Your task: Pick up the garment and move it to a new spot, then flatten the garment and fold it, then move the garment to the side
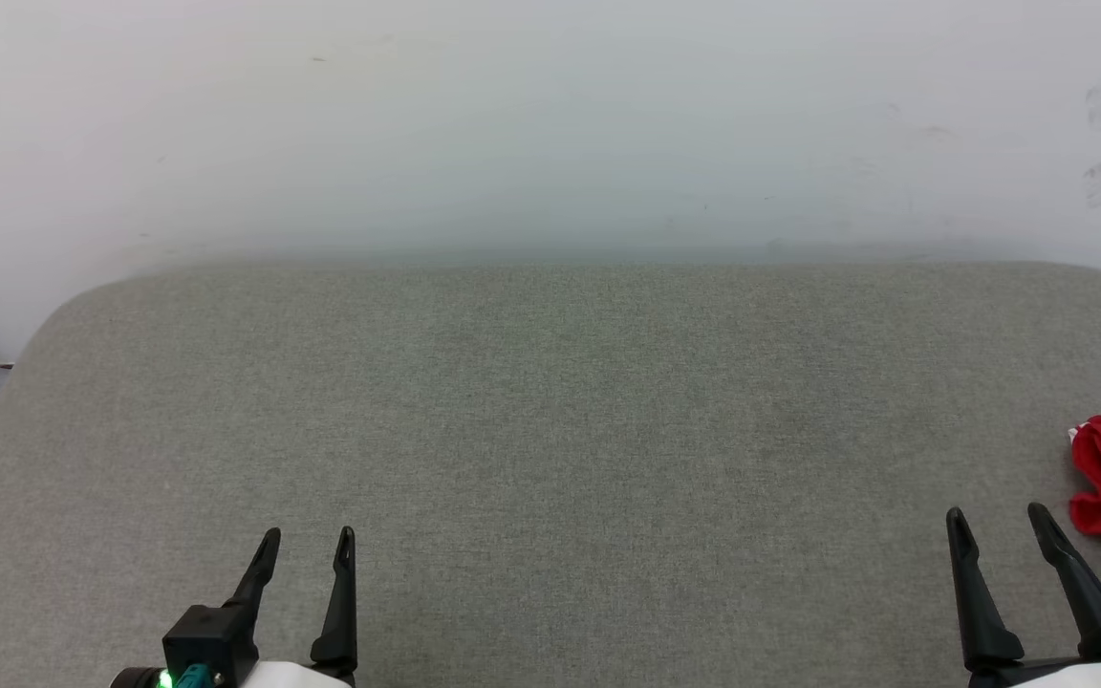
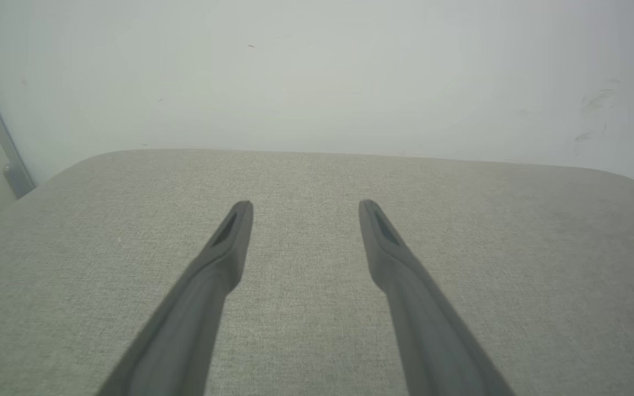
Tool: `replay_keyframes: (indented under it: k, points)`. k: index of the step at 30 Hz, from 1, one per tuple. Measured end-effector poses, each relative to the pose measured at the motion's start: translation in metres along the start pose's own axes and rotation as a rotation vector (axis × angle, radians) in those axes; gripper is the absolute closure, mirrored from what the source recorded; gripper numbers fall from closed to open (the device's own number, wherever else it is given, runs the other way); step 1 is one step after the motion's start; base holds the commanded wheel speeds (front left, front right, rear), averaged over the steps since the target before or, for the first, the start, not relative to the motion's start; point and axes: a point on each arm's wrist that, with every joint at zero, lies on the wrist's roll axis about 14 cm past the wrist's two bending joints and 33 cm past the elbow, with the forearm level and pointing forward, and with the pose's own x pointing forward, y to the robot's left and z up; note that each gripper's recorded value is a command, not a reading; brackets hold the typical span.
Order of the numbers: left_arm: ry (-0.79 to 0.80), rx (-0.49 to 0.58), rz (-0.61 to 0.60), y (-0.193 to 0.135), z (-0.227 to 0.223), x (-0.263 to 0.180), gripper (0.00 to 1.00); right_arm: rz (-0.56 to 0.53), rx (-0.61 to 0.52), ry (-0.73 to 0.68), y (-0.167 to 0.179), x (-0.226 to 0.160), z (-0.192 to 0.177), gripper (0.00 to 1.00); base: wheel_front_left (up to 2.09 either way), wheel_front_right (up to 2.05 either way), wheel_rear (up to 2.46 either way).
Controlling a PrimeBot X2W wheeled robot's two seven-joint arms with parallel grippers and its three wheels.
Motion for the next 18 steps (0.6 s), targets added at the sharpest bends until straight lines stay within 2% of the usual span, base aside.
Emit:
replay_keyframes:
  k: [18]
  points:
    - [0.014,0.001,-0.004,0.0006,-0.0041,-0.0006,0.00,0.007,0.020,-0.007,0.0026,0.0008,-0.0019,0.00,0.00,0.00,0.00]
